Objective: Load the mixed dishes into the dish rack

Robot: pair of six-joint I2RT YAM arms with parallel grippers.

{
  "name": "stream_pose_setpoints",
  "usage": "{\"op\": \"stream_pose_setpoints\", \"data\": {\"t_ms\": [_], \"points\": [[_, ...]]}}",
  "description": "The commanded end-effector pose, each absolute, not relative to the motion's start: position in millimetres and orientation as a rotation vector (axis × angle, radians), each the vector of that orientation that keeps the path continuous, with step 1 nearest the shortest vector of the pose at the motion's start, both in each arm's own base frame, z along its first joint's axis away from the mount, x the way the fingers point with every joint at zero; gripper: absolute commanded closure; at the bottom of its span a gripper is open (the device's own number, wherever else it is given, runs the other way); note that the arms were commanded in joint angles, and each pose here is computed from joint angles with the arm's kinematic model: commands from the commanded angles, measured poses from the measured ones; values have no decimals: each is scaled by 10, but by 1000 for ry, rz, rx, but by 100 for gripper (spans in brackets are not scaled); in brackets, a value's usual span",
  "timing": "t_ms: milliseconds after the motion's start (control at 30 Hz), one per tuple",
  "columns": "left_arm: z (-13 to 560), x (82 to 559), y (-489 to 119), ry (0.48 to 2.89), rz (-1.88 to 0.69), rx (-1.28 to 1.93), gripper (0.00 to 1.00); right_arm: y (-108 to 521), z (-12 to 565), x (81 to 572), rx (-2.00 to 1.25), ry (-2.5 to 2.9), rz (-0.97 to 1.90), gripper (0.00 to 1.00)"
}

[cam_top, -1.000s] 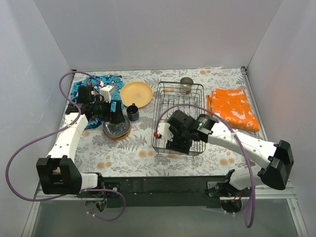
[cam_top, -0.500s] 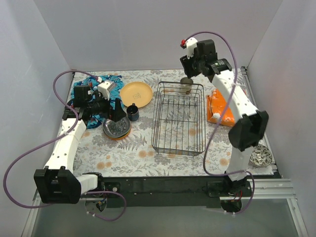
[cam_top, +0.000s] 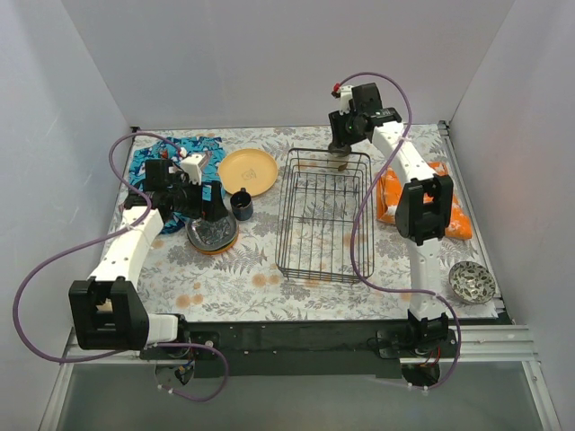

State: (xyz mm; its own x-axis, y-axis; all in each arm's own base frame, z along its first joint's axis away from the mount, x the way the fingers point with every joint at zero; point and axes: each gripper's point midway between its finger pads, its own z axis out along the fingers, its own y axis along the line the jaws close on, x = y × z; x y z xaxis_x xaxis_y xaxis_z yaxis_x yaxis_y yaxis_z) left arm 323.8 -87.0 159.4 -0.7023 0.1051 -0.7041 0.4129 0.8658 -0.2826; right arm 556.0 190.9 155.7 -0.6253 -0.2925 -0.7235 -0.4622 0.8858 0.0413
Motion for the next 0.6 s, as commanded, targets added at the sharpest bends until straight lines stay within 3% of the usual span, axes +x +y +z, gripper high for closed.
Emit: {"op": "stream_pose_setpoints", "data": {"t_ms": [0, 567], "points": [[1732, 3368, -821, 2298, -507, 359, 2, 1872, 1576, 5705, -485, 2265, 335, 47], [1648, 3461, -827, 2328, -516, 342, 2, 1704, 1196, 5984, -427, 2287, 275, 49]]}}
